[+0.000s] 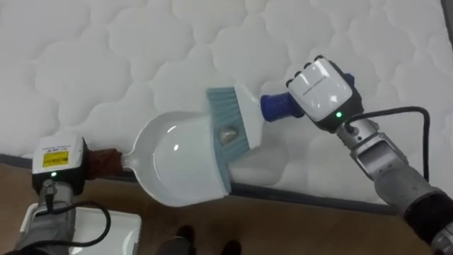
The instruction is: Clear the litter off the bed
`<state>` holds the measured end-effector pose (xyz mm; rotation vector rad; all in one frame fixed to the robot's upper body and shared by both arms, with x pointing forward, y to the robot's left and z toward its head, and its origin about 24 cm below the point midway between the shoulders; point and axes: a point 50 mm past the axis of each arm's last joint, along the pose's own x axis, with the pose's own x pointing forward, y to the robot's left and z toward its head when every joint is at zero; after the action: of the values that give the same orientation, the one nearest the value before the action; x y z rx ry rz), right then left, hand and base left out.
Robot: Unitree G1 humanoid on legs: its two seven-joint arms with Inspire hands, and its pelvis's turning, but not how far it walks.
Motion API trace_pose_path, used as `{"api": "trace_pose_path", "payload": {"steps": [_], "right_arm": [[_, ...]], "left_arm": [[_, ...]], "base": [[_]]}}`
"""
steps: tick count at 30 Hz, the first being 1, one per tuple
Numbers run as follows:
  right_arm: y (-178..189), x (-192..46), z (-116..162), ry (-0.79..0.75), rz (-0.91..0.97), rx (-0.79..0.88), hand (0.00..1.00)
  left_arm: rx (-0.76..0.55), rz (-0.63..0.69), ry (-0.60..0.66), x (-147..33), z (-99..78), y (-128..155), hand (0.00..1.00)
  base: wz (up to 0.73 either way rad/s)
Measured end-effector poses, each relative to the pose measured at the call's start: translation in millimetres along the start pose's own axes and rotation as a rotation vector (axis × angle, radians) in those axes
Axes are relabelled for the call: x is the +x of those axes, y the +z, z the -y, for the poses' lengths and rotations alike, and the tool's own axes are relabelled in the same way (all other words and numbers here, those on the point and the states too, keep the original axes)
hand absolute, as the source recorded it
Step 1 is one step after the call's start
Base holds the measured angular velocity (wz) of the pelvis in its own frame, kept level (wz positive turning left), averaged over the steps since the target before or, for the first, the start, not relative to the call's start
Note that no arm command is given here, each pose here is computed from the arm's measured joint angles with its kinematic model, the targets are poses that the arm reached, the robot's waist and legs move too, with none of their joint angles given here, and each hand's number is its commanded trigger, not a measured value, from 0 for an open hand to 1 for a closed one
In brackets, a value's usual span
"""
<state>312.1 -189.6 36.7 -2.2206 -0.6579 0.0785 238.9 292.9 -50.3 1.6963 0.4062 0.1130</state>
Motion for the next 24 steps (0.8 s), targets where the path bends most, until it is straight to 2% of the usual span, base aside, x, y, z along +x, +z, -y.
{"api": "trace_pose_path", "payload": {"steps": [8,24], "right_arm": [[3.9,-2.7,-1.4,0.008,0.004,0.012,1.0],[3.2,4.7,5.0,-0.022,0.014,0.051,1.0]], "left_arm": [[-0.076,-0.03,-0.044,-5.4,8.8,6.1,1.0],[-0.068,-0.016,-0.047,-6.7,10.6,8.5,1.0]], "base": [[0.0],[0.0]]}}
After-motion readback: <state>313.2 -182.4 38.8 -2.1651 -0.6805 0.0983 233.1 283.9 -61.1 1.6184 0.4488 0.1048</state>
